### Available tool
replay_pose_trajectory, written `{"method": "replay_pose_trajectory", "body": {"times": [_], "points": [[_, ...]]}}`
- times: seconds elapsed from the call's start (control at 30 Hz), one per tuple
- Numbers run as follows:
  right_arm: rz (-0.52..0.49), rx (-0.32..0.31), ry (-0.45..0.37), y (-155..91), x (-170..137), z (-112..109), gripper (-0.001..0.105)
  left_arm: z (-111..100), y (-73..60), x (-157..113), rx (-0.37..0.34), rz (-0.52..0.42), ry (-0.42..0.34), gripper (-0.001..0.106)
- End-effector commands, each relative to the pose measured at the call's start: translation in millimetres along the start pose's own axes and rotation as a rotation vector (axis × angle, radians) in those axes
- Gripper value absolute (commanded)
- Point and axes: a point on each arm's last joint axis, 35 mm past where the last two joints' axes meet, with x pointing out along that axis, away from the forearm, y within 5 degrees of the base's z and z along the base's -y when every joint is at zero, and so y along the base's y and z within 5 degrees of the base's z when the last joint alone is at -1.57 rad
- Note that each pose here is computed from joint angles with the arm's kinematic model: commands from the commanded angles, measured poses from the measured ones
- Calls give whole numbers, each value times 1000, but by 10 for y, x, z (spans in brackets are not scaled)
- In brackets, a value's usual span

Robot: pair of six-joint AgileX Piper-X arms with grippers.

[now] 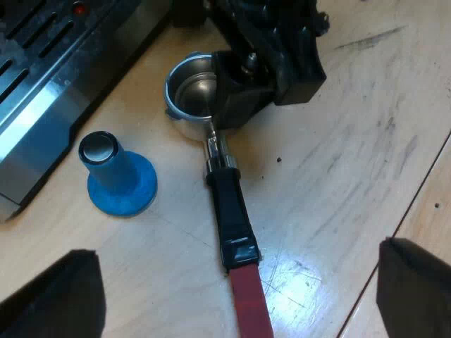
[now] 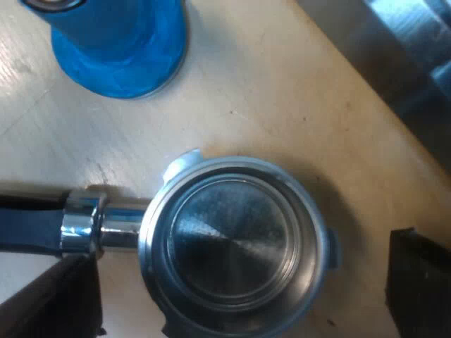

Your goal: Put the handle in the coffee machine

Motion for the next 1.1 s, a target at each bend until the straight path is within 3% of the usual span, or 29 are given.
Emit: {"method": "replay_pose_trajectory", "body": {"times": [0.03,0.23,0.53,0.97,1.07,1.1], "points": [[32,-16,-7,-1,23,13,82,6,-5,-10,-6,-3,-7,80],[38,-15,15,3,109,1,82,6,-5,-10,-6,-3,-7,80],[27,-16,-28,-12,143,52,82,6,-5,-10,-6,-3,-7,80],[45,-15,30,4,283,-2,82,-18,-2,-10,-7,1,15,80],[45,-15,30,4,283,-2,74,-37,1,-10,-8,3,32,80],[45,-12,31,4,283,-2,62,-46,2,-10,-9,5,40,80]]}}
